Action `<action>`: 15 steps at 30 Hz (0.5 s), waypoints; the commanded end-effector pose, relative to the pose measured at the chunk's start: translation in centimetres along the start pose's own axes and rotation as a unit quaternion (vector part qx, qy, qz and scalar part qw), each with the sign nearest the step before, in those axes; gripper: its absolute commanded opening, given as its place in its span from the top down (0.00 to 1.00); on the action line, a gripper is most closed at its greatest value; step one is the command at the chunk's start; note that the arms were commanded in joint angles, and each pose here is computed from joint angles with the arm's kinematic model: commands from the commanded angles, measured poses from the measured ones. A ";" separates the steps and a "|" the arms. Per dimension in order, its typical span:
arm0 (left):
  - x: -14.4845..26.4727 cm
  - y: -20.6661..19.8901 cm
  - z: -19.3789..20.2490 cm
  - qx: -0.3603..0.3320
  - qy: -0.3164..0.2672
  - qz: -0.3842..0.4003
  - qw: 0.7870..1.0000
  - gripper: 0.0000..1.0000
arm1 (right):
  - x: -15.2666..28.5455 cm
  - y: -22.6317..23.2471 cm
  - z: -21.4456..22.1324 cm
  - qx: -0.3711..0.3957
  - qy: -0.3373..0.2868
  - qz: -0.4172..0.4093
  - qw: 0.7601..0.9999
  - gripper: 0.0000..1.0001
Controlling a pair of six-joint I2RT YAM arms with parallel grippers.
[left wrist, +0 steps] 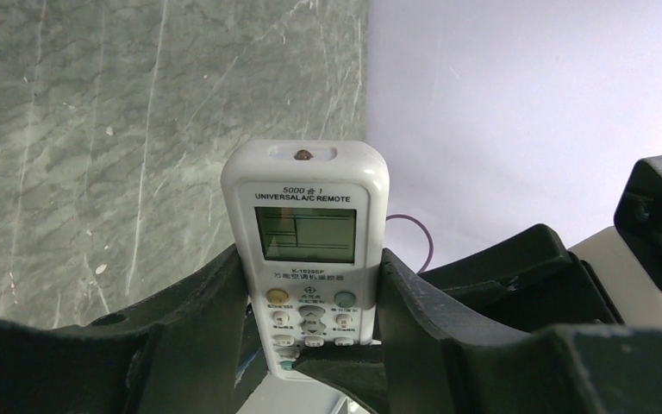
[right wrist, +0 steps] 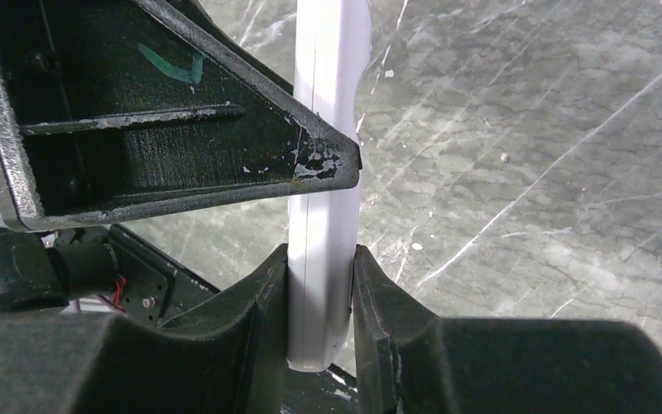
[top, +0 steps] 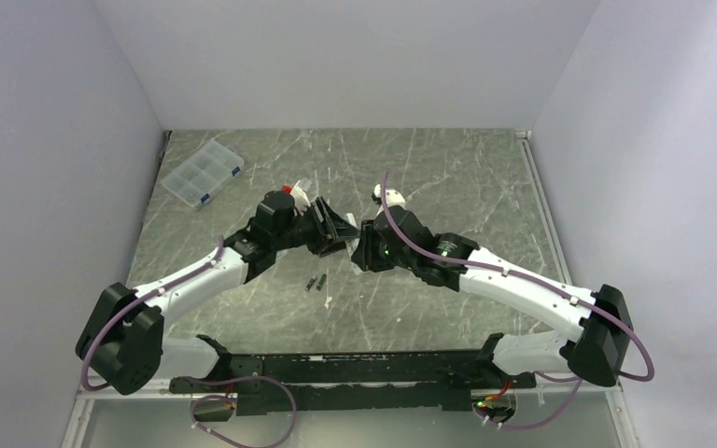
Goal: Load the batteries into the remote control
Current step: Adjust the remote control.
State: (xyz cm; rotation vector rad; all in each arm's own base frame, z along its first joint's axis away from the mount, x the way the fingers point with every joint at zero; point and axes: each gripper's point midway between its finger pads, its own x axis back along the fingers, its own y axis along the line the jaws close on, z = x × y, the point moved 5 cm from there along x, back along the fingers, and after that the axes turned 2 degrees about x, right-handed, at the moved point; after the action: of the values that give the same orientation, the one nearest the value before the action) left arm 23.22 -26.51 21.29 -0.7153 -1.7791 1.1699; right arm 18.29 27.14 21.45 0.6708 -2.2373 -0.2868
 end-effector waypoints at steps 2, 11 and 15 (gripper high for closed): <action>1.6 -2.4 0.7 -0.023 0.023 0.031 0.999 0.30 | 1.8 0.8 -2.3 0.017 -0.044 -0.002 0.999 1.00; 3.6 -4.1 0.7 -0.055 0.027 0.019 0.998 0.01 | 4.0 -1.5 -2.0 0.097 -0.063 0.057 0.992 1.00; 4.6 -5.0 0.1 -0.054 0.031 0.020 0.998 0.01 | 5.0 -1.9 -1.7 0.154 -0.081 0.083 0.981 1.00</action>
State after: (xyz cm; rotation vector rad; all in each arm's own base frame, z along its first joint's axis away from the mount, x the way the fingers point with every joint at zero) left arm 21.38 -25.52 24.91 -0.7801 -1.7825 1.0930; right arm 17.44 24.07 23.02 0.6487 -2.3818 -0.0482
